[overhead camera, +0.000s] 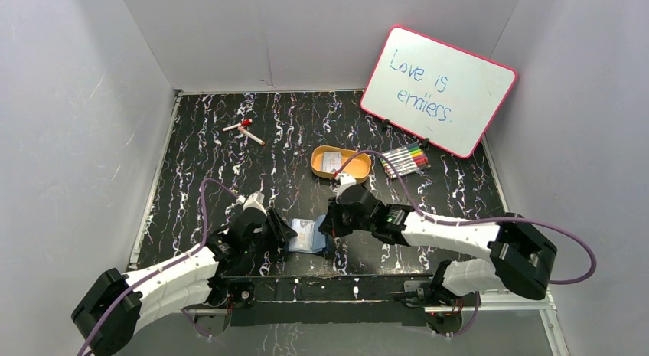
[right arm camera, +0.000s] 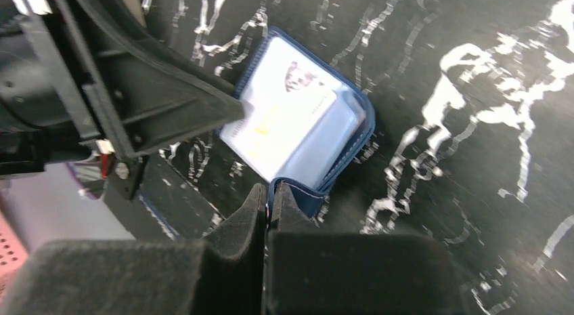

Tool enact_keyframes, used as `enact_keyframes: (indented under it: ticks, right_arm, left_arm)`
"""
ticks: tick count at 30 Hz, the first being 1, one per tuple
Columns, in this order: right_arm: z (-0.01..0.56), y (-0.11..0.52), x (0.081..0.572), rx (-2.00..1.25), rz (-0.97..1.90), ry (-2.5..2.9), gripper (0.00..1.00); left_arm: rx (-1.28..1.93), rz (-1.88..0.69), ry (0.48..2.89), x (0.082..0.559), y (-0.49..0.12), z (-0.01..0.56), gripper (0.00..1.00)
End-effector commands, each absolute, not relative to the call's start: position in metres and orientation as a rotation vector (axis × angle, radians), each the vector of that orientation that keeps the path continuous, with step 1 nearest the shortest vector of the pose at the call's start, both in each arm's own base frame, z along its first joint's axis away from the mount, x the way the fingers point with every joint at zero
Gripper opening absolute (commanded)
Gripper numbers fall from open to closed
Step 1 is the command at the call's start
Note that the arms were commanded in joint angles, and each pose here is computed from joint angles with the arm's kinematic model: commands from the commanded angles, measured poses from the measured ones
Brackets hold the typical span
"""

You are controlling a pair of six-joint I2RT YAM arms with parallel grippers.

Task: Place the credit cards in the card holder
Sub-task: Close the card holder at the center of the board.

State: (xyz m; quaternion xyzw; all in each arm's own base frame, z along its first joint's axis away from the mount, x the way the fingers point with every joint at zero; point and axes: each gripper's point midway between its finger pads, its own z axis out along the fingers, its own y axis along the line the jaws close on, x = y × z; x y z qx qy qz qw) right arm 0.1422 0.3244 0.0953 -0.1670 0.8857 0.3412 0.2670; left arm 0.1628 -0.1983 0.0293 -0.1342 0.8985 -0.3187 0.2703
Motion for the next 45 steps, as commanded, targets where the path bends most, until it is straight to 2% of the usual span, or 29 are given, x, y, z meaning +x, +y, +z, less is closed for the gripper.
enact_keyframes:
  ticks: [1,10,15,23,28,32,34,37,41,43,45]
  right_arm:
    - [0.14,0.375,0.146,-0.473,1.191,2.238,0.0]
    - [0.135,0.417,0.137,-0.56,1.396,2.207,0.0]
    - [0.124,0.427,0.144,-0.554,1.375,2.231,0.0]
    - [0.1,0.433,0.154,-0.479,1.293,2.335,0.0]
    - [0.094,0.44,0.154,-0.506,1.288,2.36,0.02]
    - [0.104,0.441,0.152,-0.523,1.298,2.338,0.34]
    - [0.112,0.441,0.153,-0.524,1.299,2.331,0.47]
    - [0.129,0.441,0.152,-0.532,1.314,2.309,0.59]
    - [0.15,0.436,0.152,-0.534,1.31,2.288,0.7]
    - [0.164,0.432,0.151,-0.538,1.308,2.263,0.82]
    - [0.177,0.424,0.152,-0.542,1.283,2.242,0.85]
  left_arm:
    - [-0.337,-0.869,2.439,0.159,-0.2,0.028,0.42]
    - [-0.372,-0.85,2.442,0.157,-0.195,0.023,0.35]
    - [-0.395,-0.839,2.428,0.157,-0.19,0.027,0.32]
    - [-0.421,-0.867,2.338,0.157,-0.179,0.048,0.43]
    - [-0.455,-0.838,2.306,0.158,-0.169,0.058,0.45]
    - [-0.479,-0.8,2.276,0.161,-0.16,0.066,0.47]
    - [-0.487,-0.781,2.27,0.162,-0.157,0.067,0.47]
    - [-0.489,-0.767,2.258,0.164,-0.155,0.07,0.48]
    - [-0.49,-0.753,2.246,0.166,-0.153,0.074,0.48]
    - [-0.493,-0.749,2.242,0.167,-0.152,0.076,0.48]
    - [-0.496,-0.746,2.239,0.167,-0.151,0.077,0.48]
